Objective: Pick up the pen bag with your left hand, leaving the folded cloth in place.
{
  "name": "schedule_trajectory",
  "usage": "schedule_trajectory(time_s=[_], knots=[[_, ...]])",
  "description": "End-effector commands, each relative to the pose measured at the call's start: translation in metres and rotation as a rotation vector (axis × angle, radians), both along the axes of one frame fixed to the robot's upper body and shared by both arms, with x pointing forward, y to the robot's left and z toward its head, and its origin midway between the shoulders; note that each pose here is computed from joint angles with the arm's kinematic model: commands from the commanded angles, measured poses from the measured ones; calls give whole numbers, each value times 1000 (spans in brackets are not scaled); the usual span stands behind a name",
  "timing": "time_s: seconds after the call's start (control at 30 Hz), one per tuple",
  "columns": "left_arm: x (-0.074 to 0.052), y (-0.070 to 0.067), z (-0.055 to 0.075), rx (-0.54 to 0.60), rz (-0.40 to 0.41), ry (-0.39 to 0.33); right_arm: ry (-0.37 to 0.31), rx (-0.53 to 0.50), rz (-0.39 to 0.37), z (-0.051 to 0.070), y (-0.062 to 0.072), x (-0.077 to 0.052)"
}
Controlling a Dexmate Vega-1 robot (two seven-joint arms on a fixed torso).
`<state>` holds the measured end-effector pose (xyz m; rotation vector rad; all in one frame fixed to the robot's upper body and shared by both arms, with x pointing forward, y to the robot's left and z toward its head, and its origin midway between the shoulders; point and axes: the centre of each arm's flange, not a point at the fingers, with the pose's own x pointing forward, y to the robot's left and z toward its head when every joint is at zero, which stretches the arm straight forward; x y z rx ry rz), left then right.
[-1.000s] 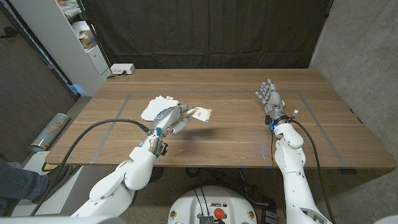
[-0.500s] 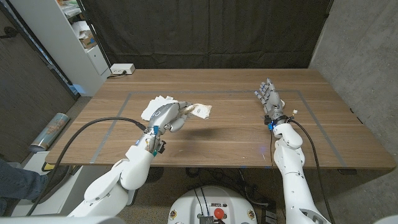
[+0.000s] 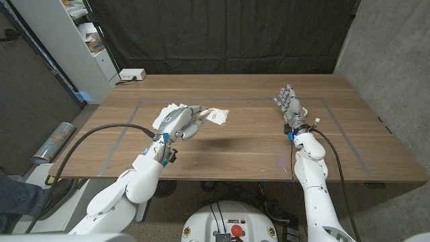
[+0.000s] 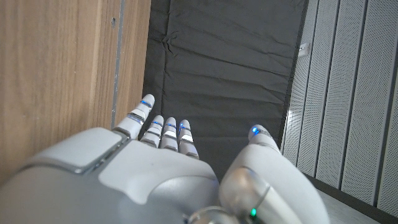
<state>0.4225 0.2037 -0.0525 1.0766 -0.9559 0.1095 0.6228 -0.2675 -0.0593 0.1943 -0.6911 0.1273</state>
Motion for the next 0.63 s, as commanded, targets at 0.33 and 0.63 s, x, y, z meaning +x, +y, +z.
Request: schedule_trajectory(time_s=[0.33,0.63], knots=[[-1,5,5,-4,-11,-8,3,-1,-4,2,4,-1],[-1,10,5,-3,-19,-12,3,2,-5,1,8,-2]])
